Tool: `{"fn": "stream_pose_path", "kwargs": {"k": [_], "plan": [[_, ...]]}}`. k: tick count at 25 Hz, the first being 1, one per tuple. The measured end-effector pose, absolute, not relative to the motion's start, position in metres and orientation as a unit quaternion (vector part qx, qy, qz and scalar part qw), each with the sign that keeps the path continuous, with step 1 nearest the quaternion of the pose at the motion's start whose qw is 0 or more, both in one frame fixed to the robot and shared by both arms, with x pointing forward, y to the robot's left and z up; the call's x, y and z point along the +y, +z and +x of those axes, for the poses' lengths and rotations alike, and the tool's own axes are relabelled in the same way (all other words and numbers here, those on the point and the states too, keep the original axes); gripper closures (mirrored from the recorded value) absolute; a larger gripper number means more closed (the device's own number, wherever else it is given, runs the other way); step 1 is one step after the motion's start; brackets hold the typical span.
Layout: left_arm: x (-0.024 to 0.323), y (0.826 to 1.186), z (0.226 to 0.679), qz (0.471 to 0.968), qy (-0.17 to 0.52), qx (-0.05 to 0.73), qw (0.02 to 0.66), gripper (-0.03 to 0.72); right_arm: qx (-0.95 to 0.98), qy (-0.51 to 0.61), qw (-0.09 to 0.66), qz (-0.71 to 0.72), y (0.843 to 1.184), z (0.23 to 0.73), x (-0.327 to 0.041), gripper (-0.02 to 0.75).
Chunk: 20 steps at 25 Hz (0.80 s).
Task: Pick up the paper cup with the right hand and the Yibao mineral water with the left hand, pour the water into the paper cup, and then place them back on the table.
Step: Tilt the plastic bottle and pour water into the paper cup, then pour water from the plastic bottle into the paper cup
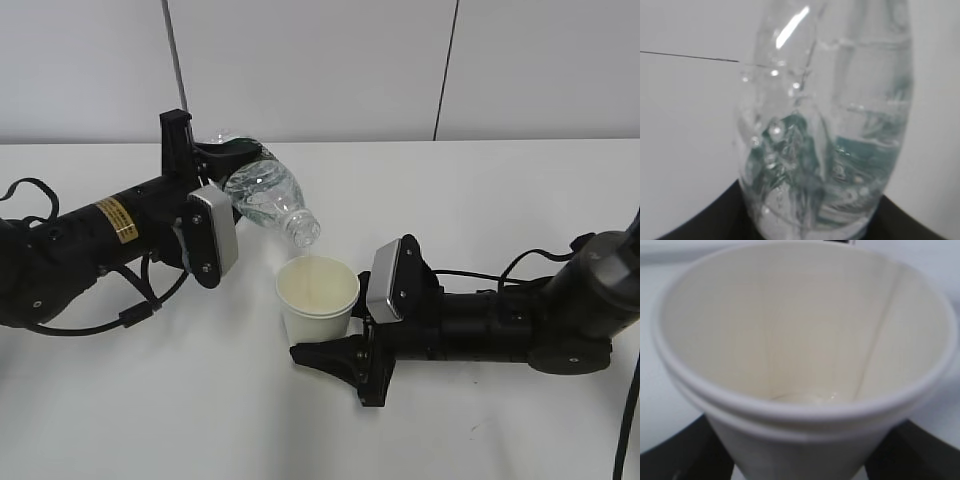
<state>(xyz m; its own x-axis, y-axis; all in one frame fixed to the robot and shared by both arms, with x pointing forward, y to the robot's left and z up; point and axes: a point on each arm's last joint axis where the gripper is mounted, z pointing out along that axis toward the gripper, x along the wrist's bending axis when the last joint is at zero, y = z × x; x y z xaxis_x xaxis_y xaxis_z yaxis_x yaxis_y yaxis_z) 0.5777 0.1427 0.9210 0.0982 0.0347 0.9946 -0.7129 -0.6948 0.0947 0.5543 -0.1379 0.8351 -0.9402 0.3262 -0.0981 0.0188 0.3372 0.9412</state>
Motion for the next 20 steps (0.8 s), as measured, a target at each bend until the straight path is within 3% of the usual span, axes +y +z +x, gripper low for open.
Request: {"fn": "stream_pose_path", "kwargs": {"k": [20], "plan": [[0.1427,0.9216,0.5782,0.667,0.636,-0.275,0.276,0.37,0.809,0.563,0.142,0.093,0.8348,0.5538,-0.1378,0.215]]}}
